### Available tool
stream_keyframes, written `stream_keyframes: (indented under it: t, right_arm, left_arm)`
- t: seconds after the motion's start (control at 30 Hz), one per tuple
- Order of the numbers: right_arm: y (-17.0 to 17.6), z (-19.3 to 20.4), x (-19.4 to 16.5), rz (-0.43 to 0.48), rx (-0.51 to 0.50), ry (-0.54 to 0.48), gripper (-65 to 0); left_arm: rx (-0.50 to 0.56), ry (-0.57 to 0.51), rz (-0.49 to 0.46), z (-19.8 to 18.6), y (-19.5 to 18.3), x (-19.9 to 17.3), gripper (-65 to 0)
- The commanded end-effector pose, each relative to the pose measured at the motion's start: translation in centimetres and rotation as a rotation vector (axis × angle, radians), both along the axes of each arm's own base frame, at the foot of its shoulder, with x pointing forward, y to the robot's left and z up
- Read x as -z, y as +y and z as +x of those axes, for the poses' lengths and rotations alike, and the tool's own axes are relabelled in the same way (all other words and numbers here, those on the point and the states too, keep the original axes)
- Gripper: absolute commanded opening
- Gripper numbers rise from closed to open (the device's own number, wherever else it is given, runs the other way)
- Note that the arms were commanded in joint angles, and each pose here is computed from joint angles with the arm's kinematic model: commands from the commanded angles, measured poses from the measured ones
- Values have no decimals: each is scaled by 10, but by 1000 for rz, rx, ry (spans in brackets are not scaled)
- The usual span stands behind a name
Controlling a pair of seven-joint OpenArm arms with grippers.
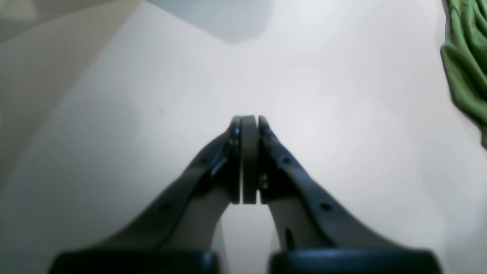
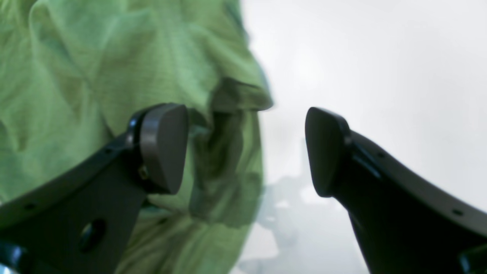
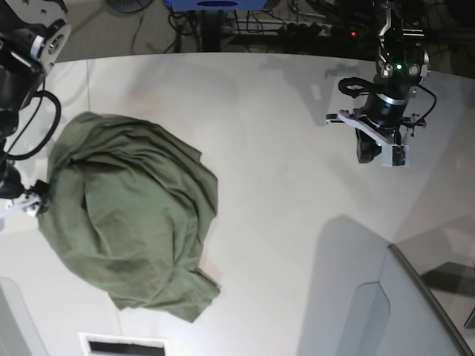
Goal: Layout the t-shirt on the table in an organized manner, then fold the t-shirt properly
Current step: 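Lower the right gripper onto the green t-shirt heap and grasp cloth, then drag the grasped cloth with the right gripper across the shirt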
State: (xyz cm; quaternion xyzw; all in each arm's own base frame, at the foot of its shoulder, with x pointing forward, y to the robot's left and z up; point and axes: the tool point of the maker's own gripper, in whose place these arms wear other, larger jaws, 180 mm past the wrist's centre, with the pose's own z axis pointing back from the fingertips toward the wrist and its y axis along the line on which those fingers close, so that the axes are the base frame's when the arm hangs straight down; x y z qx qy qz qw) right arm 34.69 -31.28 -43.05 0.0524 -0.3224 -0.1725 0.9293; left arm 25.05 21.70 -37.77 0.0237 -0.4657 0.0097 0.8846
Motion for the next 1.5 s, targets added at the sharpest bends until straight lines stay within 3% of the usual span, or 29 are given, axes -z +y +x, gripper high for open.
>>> stream_keyframes:
  t: [0.0,0.07,0.17,0.23,0.3,0.43,0.5,0.63,0.77,0.87,1.0,1.2,1.3,1.4,1.47]
  right_arm:
    - [-8,18,-21,-17,-2,-72,-198]
    - [-1,19,-19,-4,-9,-74,-198]
    - [14,23,-16,24,-15,-81,-198]
    - [18,28,-18,35,-16,-90,-215]
    - [20,26,-12,49,-16,-73,-290]
    - [24,29,-9,67,-19,-64,-554]
    - [24,29,-10,68,-21,-62,-635]
    - [46,21,-11,78,-105,-35,-641]
    - [81,7,-36,13,-252,-99,-642]
    - [112,-8,-48,-35,-342,-92,-642]
    - [185,-43,-45,-31,-519,-72,-642]
    - [296,-112,-27,65,-818,-13,-642]
    - [330,-130,-17,136,-822,-7,-642]
    - [336,-136,2,167,-772,41,-632]
    - [336,-137,9,167,-772,80,-591]
  left_arm:
    - [8,-33,8,5,1,-8,-650]
    - [16,-40,17,9,3,-10,-647]
    - [21,-31,34,10,8,-8,-504]
    - [21,-18,43,9,12,-4,-476]
    - [20,-14,52,9,16,-4,-476]
    - [9,-4,53,8,21,0,-476]
    - [6,-8,51,11,21,0,-476]
    - [-3,13,47,12,24,10,-476]
    - [-19,35,41,14,28,20,-476]
    - [-18,45,39,13,27,24,-476]
    - [-18,34,37,18,27,21,-476]
    - [-18,15,39,25,26,16,-476]
    - [-17,10,43,27,26,14,-476]
    - [-16,8,43,27,26,14,-476]
    - [-17,11,42,27,26,15,-476]
